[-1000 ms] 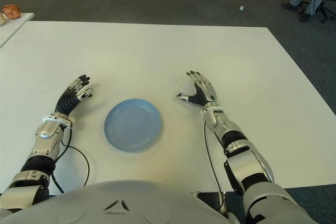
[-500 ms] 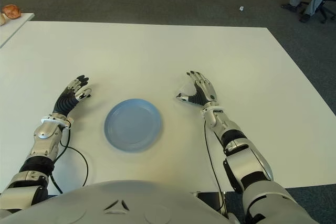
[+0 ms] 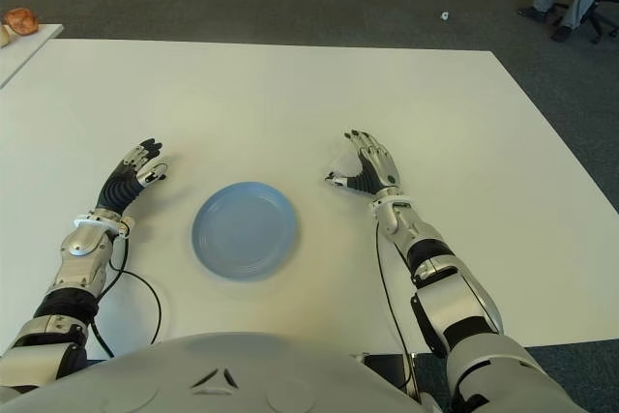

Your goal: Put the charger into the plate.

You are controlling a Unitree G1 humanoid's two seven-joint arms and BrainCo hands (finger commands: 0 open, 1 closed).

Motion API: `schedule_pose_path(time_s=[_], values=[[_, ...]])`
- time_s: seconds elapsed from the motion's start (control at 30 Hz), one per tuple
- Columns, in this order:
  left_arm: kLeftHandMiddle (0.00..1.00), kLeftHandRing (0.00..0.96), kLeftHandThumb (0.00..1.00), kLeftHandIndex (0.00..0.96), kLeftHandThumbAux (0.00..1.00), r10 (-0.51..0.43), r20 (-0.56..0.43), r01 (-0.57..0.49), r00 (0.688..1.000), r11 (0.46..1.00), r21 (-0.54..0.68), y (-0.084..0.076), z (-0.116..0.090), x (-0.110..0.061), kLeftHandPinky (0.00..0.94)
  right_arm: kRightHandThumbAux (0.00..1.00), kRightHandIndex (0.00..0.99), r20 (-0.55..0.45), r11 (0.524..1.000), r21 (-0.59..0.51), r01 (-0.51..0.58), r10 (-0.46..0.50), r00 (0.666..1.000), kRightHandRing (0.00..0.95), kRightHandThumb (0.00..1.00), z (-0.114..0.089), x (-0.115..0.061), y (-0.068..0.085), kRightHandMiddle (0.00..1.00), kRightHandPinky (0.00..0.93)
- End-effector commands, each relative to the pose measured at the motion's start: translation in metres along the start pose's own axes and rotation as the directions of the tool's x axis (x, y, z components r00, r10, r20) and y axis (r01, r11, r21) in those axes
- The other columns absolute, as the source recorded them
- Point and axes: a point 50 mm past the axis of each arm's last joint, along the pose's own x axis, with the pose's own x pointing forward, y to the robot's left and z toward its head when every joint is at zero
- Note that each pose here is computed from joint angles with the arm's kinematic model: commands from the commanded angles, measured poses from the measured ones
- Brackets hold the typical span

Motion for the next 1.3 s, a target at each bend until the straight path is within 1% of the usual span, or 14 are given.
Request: schedule_pose_path(time_s=[0.03, 0.4, 0.6, 1.0, 1.3], values=[[0.106, 0.073, 0.000, 0.036, 0.554, -0.006, -0.101, 0.006, 0.995, 1.000, 0.008, 0.0030, -0.0174, -0.0112, 0.026, 0.475, 0.000, -0.087, 0.989, -0.004, -0.146, 0.145, 0.986, 0.000, 0.242, -0.0087, -0.0331, 0.0364, 0.000, 0.000], [0.109, 0.073, 0.000, 0.040, 0.544, -0.004, -0.109, 0.005, 0.994, 1.000, 0.012, 0.0037, -0.0171, -0.0112, 0.016, 0.468, 0.000, -0.075, 0.982, -0.010, -0.187, 0.186, 0.980, 0.000, 0.226, -0.0076, -0.0398, 0.0431, 0.000, 0.000], [0.106, 0.069, 0.000, 0.051, 0.540, -0.007, -0.113, 0.008, 0.994, 1.000, 0.013, 0.0033, -0.0166, -0.0105, 0.007, 0.463, 0.000, -0.055, 0.981, -0.021, -0.193, 0.192, 0.980, 0.000, 0.233, -0.0068, -0.0406, 0.0427, 0.000, 0.000], [0.115, 0.084, 0.000, 0.046, 0.565, -0.005, -0.107, 0.004, 0.994, 1.000, -0.006, 0.0006, -0.0159, -0.0087, 0.046, 0.458, 0.000, -0.037, 0.977, -0.026, -0.212, 0.211, 0.977, 0.000, 0.267, -0.0064, -0.0407, 0.0414, 0.000, 0.011], [0.112, 0.088, 0.000, 0.038, 0.575, -0.004, -0.099, 0.002, 0.995, 1.000, -0.021, -0.0003, -0.0147, -0.0078, 0.055, 0.464, 0.000, -0.023, 0.975, -0.034, -0.221, 0.220, 0.975, 0.000, 0.274, -0.0044, -0.0399, 0.0409, 0.000, 0.023]])
